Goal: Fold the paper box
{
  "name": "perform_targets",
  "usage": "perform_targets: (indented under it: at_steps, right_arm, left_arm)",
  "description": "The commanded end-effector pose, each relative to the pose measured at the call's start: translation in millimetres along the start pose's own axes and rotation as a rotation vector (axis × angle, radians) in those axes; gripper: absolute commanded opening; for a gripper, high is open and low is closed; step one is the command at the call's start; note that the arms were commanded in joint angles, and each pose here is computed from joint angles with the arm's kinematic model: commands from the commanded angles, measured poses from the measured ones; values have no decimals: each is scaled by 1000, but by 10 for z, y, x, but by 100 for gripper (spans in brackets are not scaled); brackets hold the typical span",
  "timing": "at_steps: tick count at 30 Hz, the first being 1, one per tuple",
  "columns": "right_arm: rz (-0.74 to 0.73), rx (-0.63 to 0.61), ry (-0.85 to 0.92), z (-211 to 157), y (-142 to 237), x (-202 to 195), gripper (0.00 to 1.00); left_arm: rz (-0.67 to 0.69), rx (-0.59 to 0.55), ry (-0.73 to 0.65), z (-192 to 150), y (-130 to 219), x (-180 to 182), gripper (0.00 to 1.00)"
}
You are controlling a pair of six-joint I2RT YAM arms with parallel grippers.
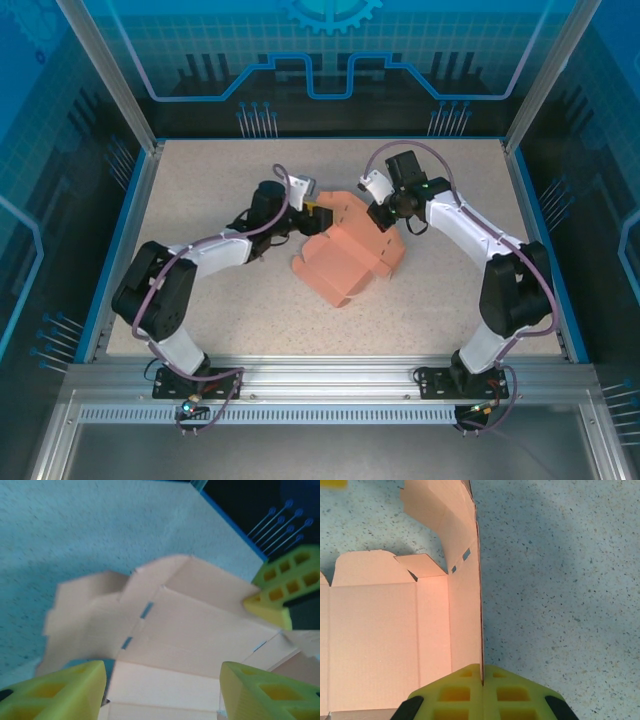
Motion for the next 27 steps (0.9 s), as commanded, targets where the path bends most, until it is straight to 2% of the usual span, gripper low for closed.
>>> perform_targets:
  at_steps: [1, 8, 13, 27]
  right_arm:
    - [30, -53, 9, 66, 123, 35, 1]
    - [37, -50, 13, 74, 103, 57, 1]
    - [43, -50, 15, 66, 97, 74, 1]
    - [55, -52, 11, 73, 53, 97, 1]
  left_arm:
    - [-89, 15, 45, 117, 70, -77, 64]
    - [-158, 67, 84, 238, -133, -77, 65]
    - [-152, 87, 100, 260, -271, -18, 65]
    - [-273, 47, 130, 363, -315, -159, 63]
Point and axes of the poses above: each hand's point on the last joint's axis, 136 mm out from that joint toward the fingers, its own y axis back along the fingers, its own x axis along the line the jaws close on, z = x × y, the point moved 3 cm from there along y, back along the fingers, and after that the axes turned 2 degrees about -y, right-handed, at the moved point
